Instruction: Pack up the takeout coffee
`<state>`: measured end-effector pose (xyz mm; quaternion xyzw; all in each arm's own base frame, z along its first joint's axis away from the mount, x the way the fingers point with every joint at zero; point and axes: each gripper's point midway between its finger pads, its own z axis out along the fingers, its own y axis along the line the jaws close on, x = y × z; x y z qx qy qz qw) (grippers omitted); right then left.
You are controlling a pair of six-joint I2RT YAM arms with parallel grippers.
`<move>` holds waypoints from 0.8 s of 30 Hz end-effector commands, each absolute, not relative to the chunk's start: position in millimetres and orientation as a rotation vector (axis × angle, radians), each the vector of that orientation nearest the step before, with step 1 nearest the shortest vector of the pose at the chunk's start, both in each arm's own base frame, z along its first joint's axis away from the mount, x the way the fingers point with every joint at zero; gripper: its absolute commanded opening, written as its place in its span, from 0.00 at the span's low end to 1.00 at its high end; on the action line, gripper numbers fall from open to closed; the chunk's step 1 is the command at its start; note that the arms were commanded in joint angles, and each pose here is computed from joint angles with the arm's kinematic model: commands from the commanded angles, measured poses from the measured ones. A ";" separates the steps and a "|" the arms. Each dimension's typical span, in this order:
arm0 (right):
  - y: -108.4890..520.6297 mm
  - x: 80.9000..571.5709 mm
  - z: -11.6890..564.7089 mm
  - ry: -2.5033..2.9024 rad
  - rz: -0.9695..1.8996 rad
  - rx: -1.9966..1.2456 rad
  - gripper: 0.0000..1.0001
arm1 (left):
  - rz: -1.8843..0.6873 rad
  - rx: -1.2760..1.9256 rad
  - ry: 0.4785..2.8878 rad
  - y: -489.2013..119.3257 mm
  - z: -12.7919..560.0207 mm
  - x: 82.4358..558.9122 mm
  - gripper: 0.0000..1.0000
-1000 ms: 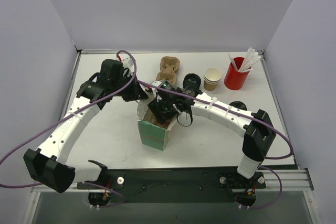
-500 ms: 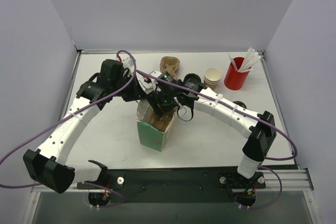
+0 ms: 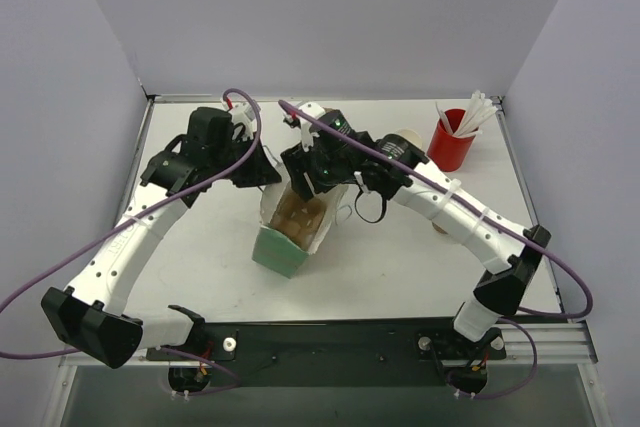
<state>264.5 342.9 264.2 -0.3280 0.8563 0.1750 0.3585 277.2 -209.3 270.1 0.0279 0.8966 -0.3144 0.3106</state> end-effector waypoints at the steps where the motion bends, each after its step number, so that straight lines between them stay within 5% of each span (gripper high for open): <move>1: 324.1 271.2 332.6 2.084 0.460 -0.681 0.61 | -0.844 0.179 2.252 -214.9 308.0 284.4 0.00; 9: 246.0 292.4 347.3 2.091 0.332 -0.285 0.63 | -0.866 0.303 2.237 -220.4 312.3 278.1 0.00; 24: 68.3 260.4 221.4 2.376 -0.134 0.411 0.76 | -0.913 0.385 2.242 -228.3 317.5 266.6 0.00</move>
